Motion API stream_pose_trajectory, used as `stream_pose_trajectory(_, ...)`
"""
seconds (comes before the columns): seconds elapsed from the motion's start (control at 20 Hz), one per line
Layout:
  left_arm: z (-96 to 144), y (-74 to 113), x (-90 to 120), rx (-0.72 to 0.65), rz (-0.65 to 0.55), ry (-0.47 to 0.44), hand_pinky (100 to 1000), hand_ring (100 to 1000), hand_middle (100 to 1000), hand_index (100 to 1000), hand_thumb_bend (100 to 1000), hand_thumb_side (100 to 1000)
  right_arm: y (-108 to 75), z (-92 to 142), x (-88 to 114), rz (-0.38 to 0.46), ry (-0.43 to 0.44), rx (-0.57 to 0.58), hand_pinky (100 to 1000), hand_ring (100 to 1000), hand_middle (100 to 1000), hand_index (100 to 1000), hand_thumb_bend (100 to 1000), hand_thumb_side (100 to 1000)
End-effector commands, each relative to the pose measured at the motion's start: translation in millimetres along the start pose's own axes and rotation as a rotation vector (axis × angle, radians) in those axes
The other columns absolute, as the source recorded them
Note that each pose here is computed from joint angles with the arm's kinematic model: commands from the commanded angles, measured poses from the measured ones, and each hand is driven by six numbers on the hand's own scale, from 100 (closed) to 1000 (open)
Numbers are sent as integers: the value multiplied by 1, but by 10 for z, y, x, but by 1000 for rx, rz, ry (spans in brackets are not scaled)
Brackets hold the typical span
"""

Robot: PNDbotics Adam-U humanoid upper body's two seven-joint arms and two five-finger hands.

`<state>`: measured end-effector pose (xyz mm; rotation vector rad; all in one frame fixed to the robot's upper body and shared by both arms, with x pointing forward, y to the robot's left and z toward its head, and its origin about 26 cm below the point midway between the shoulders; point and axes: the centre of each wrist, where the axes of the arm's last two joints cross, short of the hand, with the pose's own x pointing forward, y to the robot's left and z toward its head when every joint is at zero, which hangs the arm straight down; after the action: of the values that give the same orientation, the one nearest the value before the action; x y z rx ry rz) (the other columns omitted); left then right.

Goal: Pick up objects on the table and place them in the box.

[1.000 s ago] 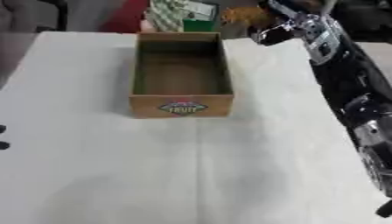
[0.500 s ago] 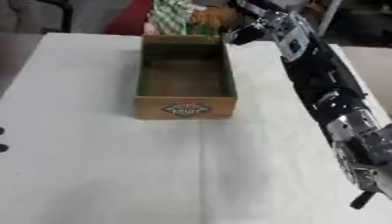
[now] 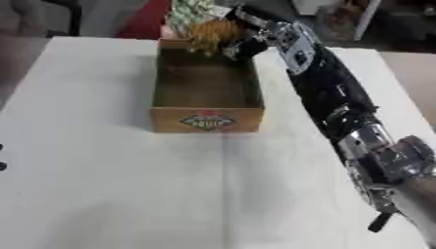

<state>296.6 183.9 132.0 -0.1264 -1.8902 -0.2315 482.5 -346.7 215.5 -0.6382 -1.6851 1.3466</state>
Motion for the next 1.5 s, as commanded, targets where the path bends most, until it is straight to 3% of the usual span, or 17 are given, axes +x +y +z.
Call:
stream_pose_trajectory(0.05, -17, -9, 57, -9, 5, -24, 564, 678, 690, 755, 190, 698, -61, -53, 56, 37, -6, 16, 429, 393, 312, 372, 100, 164)
stream_pose_trajectory(0.45, -17, -20, 60, -13, 11, -22, 564, 679, 690, 755, 189, 700, 273, -128, 45, 36, 18, 111, 444, 416, 333, 392, 100, 174)
stream_pose_trajectory(0.75, -18, -24, 66, -15, 14, -22, 564, 680, 690, 755, 189, 701, 491, -139, 19, 63, 33, 176, 481, 468, 392, 457, 100, 183)
stream_pose_trajectory(0.95, -18, -24, 69, -16, 15, -22, 564, 681, 691, 756, 188, 703, 585, -135, 0, 71, 41, 211, 545, 550, 483, 571, 100, 197)
stream_pose_trajectory(1.0, -18, -24, 69, -16, 15, -22, 564, 681, 691, 756, 188, 703, 594, -134, -3, 73, 40, 218, 577, 602, 533, 652, 100, 207)
stream_pose_trajectory(1.1, -18, -24, 71, -17, 16, -22, 564, 681, 691, 756, 187, 703, 600, -131, -8, 76, 34, 239, 614, 672, 597, 738, 177, 214)
stream_pose_trajectory(1.3, -18, -23, 71, -16, 15, -22, 565, 682, 692, 756, 186, 704, 557, -112, -24, 73, 26, 273, 733, 837, 772, 860, 311, 436)
stream_pose_trajectory(1.5, -17, -20, 69, -16, 14, -21, 565, 683, 692, 756, 185, 705, 478, -78, -49, 62, 31, 297, 812, 920, 863, 911, 428, 550)
